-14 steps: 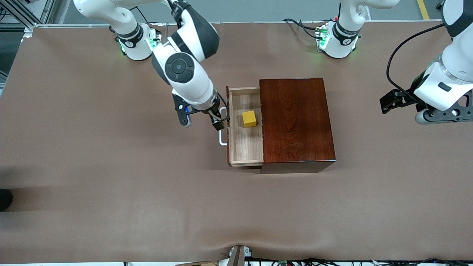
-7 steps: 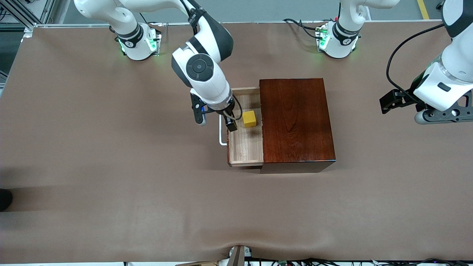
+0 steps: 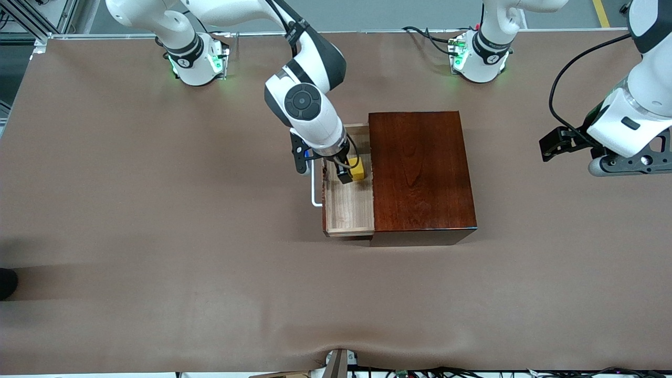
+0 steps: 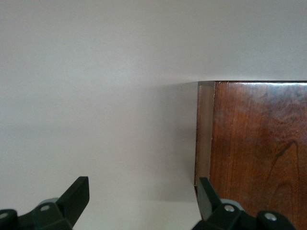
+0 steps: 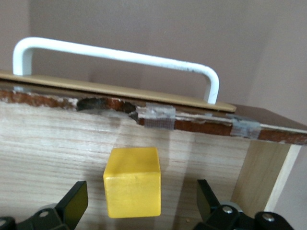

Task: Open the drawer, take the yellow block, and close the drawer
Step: 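Close the right gripper on the yellow cube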

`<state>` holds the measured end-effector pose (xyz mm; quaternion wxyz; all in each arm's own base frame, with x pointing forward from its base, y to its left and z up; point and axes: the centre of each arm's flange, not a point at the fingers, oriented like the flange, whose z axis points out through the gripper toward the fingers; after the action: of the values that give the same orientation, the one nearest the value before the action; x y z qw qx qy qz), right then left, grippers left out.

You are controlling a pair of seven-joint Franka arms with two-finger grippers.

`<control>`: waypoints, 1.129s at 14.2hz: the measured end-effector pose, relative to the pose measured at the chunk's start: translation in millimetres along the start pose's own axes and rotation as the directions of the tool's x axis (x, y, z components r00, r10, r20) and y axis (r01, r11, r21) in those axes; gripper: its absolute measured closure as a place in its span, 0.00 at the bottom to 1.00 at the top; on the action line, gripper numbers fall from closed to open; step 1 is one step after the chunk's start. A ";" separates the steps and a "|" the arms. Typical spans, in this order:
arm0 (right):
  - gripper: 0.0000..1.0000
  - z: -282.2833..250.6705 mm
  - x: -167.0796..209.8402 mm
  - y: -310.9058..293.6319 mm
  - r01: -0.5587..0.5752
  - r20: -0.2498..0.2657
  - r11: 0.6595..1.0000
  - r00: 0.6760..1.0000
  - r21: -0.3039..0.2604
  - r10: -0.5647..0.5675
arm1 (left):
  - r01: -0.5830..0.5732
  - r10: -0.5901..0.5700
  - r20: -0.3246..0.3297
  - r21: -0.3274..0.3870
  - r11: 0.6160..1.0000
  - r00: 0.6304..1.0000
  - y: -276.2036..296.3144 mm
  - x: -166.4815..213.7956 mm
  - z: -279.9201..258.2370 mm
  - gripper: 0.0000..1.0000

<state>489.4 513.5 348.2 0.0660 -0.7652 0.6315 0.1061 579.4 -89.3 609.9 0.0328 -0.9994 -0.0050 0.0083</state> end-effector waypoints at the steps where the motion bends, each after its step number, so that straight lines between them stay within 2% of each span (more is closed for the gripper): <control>1: 0.00 1.5 -2.6 -0.1 -0.002 0.005 1.000 1.000 0.011 0.002 | 0.000 0.000 0.000 0.000 1.000 1.000 0.0 0.0 0.0 0.00; 3: 0.00 6.0 -6.8 0.5 -0.024 0.011 0.999 1.000 0.025 0.023 | 0.000 0.000 0.000 0.000 1.000 1.000 0.0 0.0 0.0 0.00; 10: 0.03 36.6 -14.9 4.3 -0.038 -0.005 0.999 0.999 0.008 0.038 | -0.013 0.013 0.000 0.000 1.000 1.000 0.0 0.0 0.0 0.00; 11: 0.10 38.1 -15.7 3.4 -0.037 -0.005 0.999 0.999 0.008 0.037 | -0.014 0.014 0.000 0.000 1.000 1.000 0.0 0.0 0.0 0.00; 14: 0.44 33.7 -18.1 -0.1 -0.036 0.002 0.999 0.999 0.019 0.036 | -0.014 0.014 0.000 0.000 1.000 1.000 0.0 0.0 0.1 0.00; 16: 0.44 30.1 -19.2 -2.0 -0.036 0.006 0.999 0.999 0.026 0.035 | -0.014 0.014 0.000 0.000 1.000 1.000 0.0 0.0 0.2 0.00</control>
<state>485.6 539.3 323.6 0.0758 -0.7527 0.6462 0.1011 579.4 -89.2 609.7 0.0328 -0.9994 0.0020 0.0087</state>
